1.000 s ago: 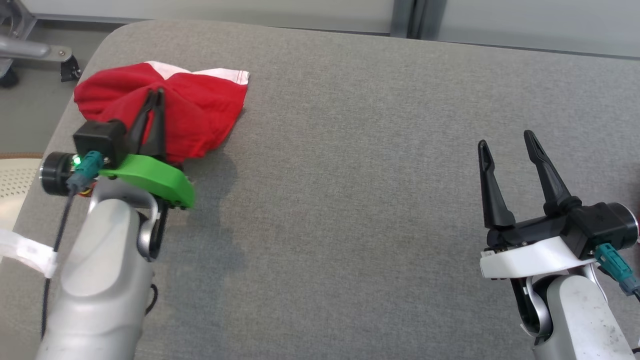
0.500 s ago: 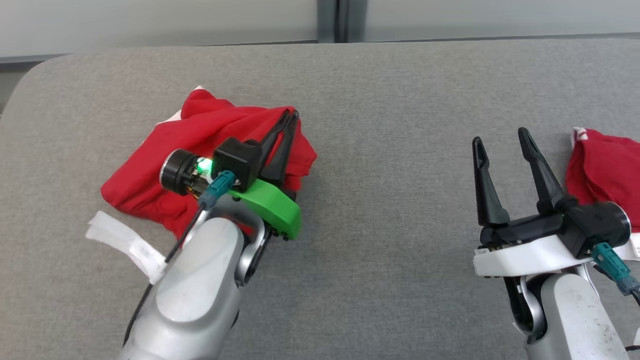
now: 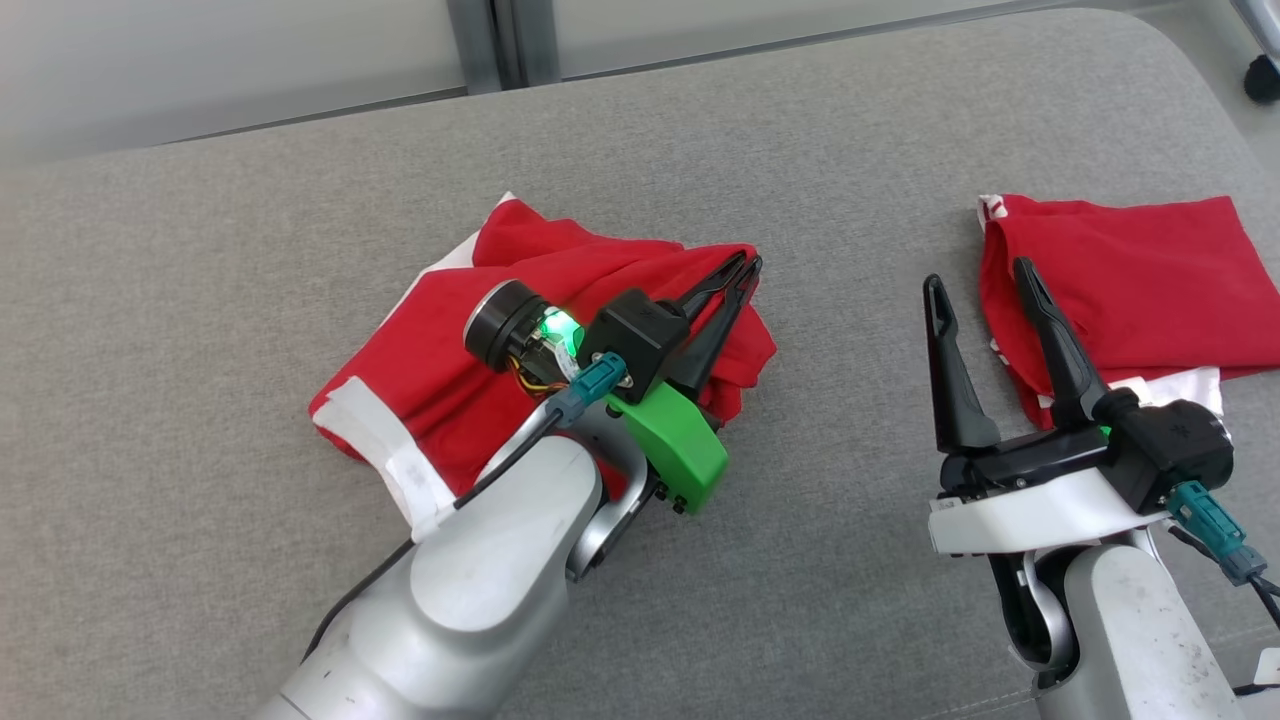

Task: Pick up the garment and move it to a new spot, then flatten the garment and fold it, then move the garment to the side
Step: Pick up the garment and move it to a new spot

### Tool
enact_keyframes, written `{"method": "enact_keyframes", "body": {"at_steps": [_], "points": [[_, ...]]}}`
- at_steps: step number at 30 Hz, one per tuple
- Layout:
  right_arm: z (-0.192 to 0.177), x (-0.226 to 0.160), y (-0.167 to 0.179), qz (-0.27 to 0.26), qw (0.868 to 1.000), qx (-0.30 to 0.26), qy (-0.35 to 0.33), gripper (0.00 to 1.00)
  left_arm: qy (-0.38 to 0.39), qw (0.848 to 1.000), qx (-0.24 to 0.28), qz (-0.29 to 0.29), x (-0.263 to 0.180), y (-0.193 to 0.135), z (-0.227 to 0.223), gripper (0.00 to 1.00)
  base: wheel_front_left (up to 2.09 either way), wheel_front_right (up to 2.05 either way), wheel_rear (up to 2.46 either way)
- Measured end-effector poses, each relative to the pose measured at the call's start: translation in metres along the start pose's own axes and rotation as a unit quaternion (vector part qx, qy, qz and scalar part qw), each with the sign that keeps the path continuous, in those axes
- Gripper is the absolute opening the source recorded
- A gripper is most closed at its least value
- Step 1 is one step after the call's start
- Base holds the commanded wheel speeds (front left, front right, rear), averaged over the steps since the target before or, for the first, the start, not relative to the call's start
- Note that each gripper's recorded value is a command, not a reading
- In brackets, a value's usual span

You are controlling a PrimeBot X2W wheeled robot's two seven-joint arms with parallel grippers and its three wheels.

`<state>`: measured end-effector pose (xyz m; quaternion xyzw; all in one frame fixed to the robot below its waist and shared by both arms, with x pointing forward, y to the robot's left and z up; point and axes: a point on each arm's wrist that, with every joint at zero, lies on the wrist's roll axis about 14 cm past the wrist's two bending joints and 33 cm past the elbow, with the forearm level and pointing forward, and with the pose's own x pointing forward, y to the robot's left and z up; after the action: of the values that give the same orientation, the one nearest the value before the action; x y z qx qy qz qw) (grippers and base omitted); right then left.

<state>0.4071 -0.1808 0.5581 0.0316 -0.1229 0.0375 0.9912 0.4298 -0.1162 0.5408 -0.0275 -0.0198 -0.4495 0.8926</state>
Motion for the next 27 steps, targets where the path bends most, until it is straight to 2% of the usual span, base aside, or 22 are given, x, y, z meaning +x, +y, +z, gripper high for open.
{"method": "enact_keyframes", "body": {"at_steps": [5, 11, 18, 27], "points": [[0.001, -0.005, -0.01, -0.015, 1.0, -0.003, 0.002, 1.0, 0.008, 1.0, -0.008, 0.004, 0.004, -0.005, -0.012, 1.0, 0.0, 0.0, 0.0], [-0.005, 0.001, 0.001, 0.001, 1.0, 0.002, 0.005, 1.0, 0.014, 0.999, -0.009, 0.028, -0.009, 0.009, -0.02, 1.0, 0.0, 0.0, 0.0], [-0.01, 0.012, 0.04, 0.058, 0.998, 0.003, 0.006, 1.0, -0.004, 0.991, 0.021, 0.129, -0.041, 0.063, -0.005, 1.0, 0.0, 0.0, 0.0], [-0.018, 0.014, 0.08, 0.122, 0.992, 0.012, 0.016, 1.0, -0.022, 0.962, 0.019, 0.271, -0.14, 0.118, -0.001, 1.0, 0.0, 0.0, 0.0]]}}
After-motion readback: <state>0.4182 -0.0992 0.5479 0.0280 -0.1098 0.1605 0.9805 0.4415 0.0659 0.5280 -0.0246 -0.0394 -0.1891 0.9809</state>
